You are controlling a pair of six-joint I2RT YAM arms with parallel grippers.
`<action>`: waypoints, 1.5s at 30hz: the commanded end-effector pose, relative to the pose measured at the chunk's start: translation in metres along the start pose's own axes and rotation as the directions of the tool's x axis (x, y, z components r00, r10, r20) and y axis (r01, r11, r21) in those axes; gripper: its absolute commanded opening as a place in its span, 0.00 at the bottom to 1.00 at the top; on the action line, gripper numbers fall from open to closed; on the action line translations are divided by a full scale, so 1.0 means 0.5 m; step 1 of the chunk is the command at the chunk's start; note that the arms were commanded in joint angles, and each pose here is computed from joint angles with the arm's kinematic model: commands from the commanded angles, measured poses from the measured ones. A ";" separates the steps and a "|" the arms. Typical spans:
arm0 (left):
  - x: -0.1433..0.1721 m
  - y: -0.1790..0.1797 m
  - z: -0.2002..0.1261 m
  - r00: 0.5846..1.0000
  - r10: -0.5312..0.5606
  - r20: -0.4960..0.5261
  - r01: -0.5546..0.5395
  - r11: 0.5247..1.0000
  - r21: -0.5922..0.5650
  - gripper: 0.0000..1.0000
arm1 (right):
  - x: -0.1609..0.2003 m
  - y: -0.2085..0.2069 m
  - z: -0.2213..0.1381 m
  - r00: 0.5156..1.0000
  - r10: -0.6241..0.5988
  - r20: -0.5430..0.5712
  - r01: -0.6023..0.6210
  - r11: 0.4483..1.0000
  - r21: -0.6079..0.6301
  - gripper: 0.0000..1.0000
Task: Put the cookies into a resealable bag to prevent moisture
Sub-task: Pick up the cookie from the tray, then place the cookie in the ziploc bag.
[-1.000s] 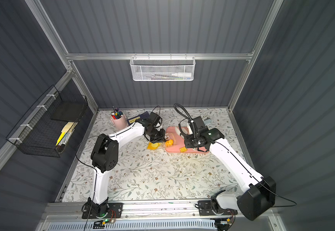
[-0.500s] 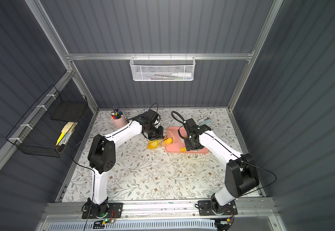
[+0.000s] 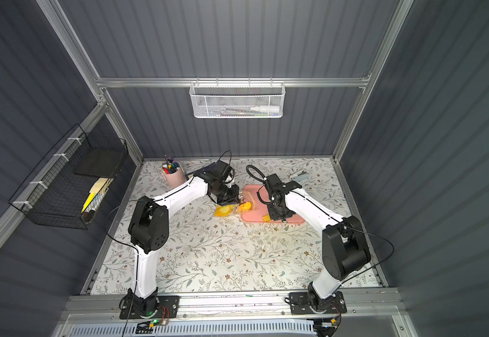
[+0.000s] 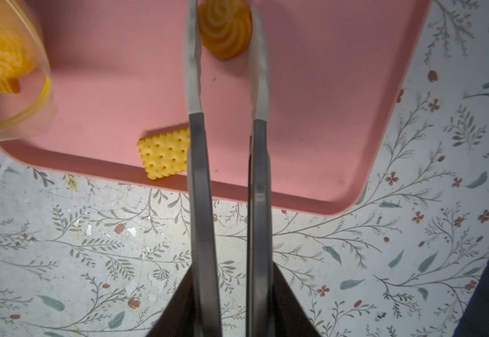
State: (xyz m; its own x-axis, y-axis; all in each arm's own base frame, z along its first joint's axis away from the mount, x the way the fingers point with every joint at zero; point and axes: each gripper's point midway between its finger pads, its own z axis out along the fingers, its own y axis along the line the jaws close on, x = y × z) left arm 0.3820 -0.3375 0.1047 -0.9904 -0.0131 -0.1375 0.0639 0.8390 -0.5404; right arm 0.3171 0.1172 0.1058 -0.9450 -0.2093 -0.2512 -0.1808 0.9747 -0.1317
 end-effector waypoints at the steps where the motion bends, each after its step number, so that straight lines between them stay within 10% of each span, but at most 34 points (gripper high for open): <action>1: 0.007 0.009 0.009 1.000 -0.015 -0.021 0.016 1.000 0.008 0.00 | -0.017 -0.003 -0.060 0.997 0.013 0.075 -0.011 1.000 -0.020 0.31; 11: 0.006 0.005 0.026 0.999 -0.016 -0.035 0.016 1.000 0.025 0.00 | -0.006 0.070 -0.219 0.969 -0.005 0.248 0.086 0.944 -0.319 0.32; 19: 0.003 -0.004 0.013 1.000 -0.013 -0.026 0.014 0.999 0.034 0.00 | -0.015 0.136 -0.192 0.975 0.015 0.224 0.084 0.900 -0.428 0.32; 35: 0.000 -0.008 -0.001 1.000 -0.003 -0.013 0.003 1.000 0.029 0.00 | -0.024 0.119 -0.195 0.973 0.024 0.229 0.065 0.926 -0.372 0.47; 45: -0.060 -0.031 -0.062 0.994 0.056 0.090 -0.055 0.998 -0.012 0.00 | 0.089 -0.001 -0.202 0.990 0.004 0.139 0.019 0.986 -0.163 0.54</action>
State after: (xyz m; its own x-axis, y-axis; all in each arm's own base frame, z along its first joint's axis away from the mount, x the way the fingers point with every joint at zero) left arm 0.3925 -0.3399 0.1189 -0.9858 -0.0182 -0.1667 0.0771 0.8339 -0.5465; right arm 0.2650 0.1431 0.2106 -0.8582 -0.1892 -0.4771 -0.2810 0.9511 0.1284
